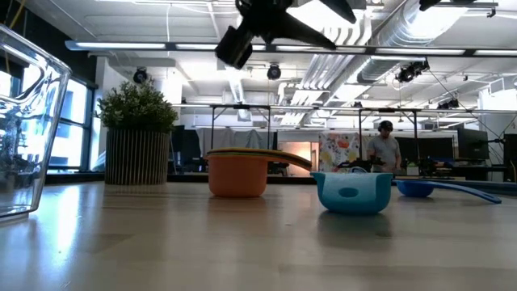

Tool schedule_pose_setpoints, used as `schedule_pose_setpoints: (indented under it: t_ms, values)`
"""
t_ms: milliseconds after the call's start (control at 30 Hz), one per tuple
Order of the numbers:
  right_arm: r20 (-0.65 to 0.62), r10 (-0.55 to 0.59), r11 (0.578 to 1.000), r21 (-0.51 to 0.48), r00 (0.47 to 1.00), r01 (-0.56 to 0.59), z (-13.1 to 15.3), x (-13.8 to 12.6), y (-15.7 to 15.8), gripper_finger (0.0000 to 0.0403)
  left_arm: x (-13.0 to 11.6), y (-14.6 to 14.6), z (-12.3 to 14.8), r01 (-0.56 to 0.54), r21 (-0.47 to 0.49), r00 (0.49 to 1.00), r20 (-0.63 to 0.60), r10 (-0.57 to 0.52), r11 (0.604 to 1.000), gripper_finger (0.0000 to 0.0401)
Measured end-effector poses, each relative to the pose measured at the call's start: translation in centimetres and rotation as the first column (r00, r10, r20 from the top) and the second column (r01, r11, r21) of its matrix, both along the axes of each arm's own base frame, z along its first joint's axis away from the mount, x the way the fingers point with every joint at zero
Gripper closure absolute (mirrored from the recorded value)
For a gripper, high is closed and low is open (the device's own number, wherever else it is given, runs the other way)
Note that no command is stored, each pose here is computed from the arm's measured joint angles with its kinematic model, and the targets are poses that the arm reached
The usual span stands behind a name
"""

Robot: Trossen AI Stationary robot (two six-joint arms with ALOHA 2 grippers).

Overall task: Nest measuring cups in basket
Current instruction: Stack the light blue measuring cup on the yellow measuring cup

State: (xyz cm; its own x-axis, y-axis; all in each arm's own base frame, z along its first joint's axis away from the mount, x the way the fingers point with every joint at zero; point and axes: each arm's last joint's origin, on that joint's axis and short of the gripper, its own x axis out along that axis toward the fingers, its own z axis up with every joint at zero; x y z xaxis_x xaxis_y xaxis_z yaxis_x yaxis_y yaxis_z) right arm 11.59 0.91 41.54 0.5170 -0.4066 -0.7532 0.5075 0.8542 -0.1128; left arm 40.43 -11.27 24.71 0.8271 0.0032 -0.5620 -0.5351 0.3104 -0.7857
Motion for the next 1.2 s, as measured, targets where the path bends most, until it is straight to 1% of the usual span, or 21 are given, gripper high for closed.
schedule_pose_setpoints:
  t_ms: [200,400,500,733,900,967,1033,1100,1200]
  values:
    - [-0.012,0.029,0.999,0.022,0.999,-0.029,0.0,0.0,0.1,0.0286,0.2,-1.4,-1.8,-0.034,-0.056,0.999,-0.041,0.032,0.998,0.0272]
    - [-0.016,0.037,0.999,0.017,0.999,-0.037,0.0,0.0,0.1,0.0286,0.4,-2.1,-3.6,-0.076,-0.079,0.993,-0.095,0.068,0.994,0.0272]
    - [-0.016,0.039,0.999,0.02,0.999,-0.038,0.0,0.0,0.1,0.0286,0.4,-2.2,-4.3,-0.092,-0.081,0.989,-0.124,0.082,0.992,0.0272]
    - [-0.024,0.059,0.998,0.032,0.998,-0.059,-0.1,0.0,0.2,0.0286,-0.5,-1.9,-5.7,-0.149,-0.053,0.955,-0.267,0.13,0.987,0.0272]
    - [-0.025,0.063,0.997,0.034,0.998,-0.062,-0.1,0.0,0.2,0.0286,-0.5,-1.9,-6.5,-0.168,-0.054,0.945,-0.293,0.145,0.984,0.0272]
    - [-0.026,0.064,0.997,0.034,0.998,-0.063,-0.1,0.0,0.2,0.0286,-0.2,-2.0,-6.8,-0.173,-0.064,0.947,-0.283,0.148,0.983,0.0272]
    - [-0.026,0.065,0.997,0.033,0.998,-0.064,-0.1,0.0,0.2,0.0286,-0.4,-1.9,-7.2,-0.176,-0.05,0.938,-0.31,0.152,0.983,0.0272]
    - [-0.027,0.066,0.997,0.032,0.997,-0.065,-0.1,0.0,0.2,0.0286,0.1,-2.0,-7.6,-0.184,-0.065,0.943,-0.293,0.157,0.981,0.0272]
    - [-0.029,0.072,0.997,0.028,0.997,-0.071,-0.1,0.0,0.2,0.0286,-0.1,-1.9,-8.0,-0.192,-0.061,0.936,-0.311,0.164,0.979,0.0272]
